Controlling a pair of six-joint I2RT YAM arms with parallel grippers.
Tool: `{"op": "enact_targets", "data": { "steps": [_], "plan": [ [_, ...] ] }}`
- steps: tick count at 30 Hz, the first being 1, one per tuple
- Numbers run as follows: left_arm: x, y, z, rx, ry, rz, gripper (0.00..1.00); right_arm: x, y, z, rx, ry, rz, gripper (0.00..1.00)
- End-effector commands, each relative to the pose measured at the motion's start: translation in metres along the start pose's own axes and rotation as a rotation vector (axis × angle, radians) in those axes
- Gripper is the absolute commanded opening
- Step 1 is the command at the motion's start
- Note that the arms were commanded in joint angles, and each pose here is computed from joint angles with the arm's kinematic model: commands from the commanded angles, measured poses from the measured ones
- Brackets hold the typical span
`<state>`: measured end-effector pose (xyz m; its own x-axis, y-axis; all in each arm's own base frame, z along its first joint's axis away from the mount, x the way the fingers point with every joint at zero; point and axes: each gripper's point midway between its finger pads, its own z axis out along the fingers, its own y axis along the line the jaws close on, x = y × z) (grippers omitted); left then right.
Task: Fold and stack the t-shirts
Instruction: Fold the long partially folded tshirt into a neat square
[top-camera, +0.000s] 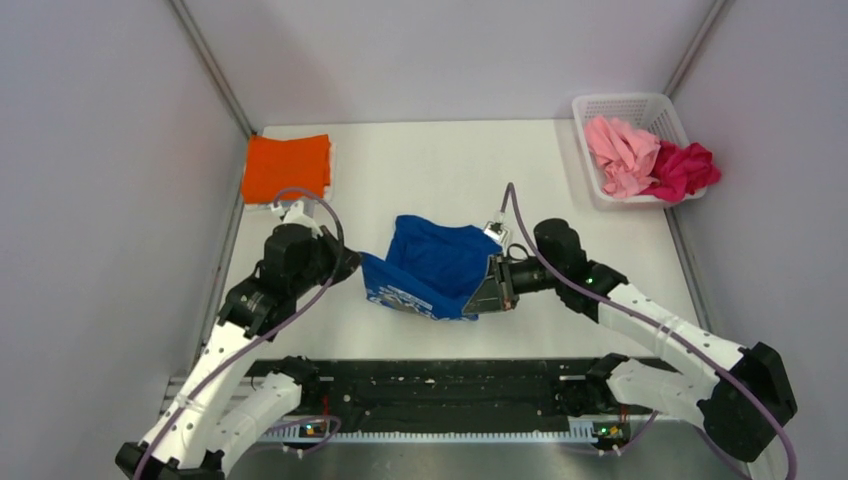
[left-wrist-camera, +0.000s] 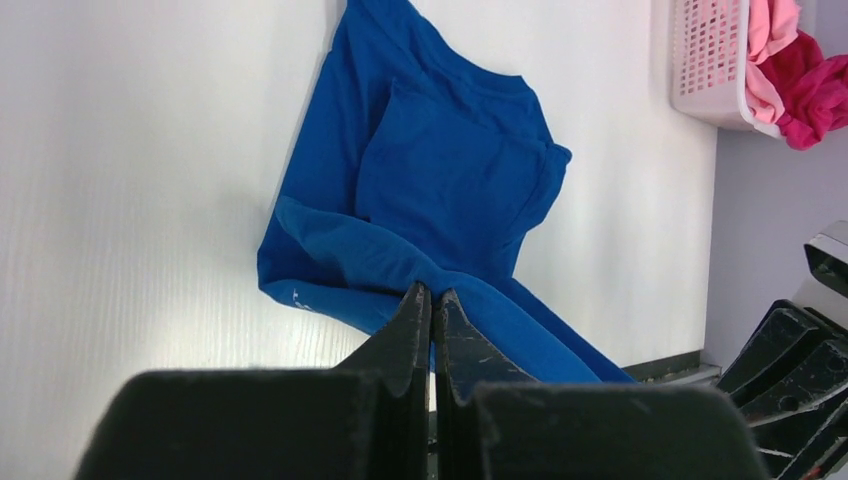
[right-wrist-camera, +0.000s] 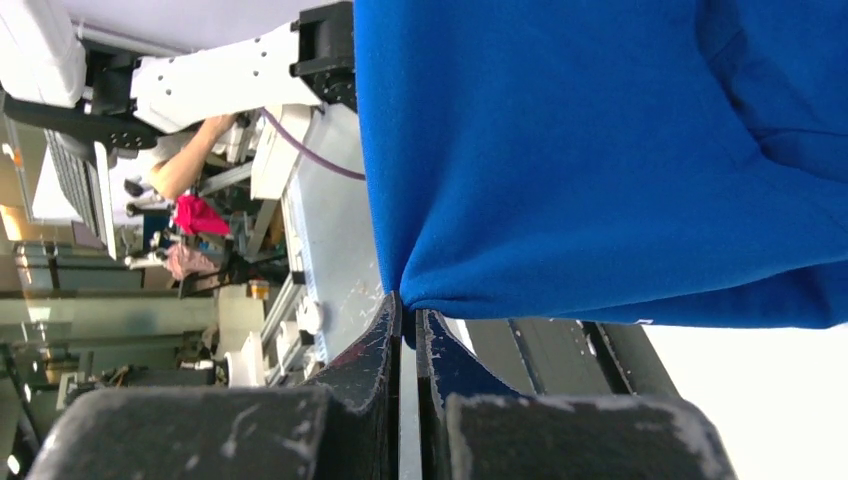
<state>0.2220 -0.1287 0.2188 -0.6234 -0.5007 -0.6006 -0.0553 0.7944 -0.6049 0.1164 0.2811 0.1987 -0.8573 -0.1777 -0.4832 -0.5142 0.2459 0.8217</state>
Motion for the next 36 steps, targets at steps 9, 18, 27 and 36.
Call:
{"op": "enact_targets", "data": {
  "steps": [9,18,27,36],
  "plan": [
    [-0.062,-0.031,0.051,0.019,-0.175,0.058,0.00,-0.061,-0.049,-0.033,0.144,-0.191,0.047,0.00],
    [-0.076,-0.032,0.103,-0.046,-0.165,0.091,0.00,-0.104,-0.088,-0.048,0.264,-0.300,0.075,0.00],
    [-0.091,-0.025,0.150,-0.130,-0.155,0.117,0.00,-0.135,-0.127,-0.059,0.355,-0.387,0.124,0.00],
    [-0.084,-0.009,0.190,-0.205,-0.087,0.123,0.00,-0.157,-0.168,-0.061,0.418,-0.433,0.154,0.00]
  ]
}}
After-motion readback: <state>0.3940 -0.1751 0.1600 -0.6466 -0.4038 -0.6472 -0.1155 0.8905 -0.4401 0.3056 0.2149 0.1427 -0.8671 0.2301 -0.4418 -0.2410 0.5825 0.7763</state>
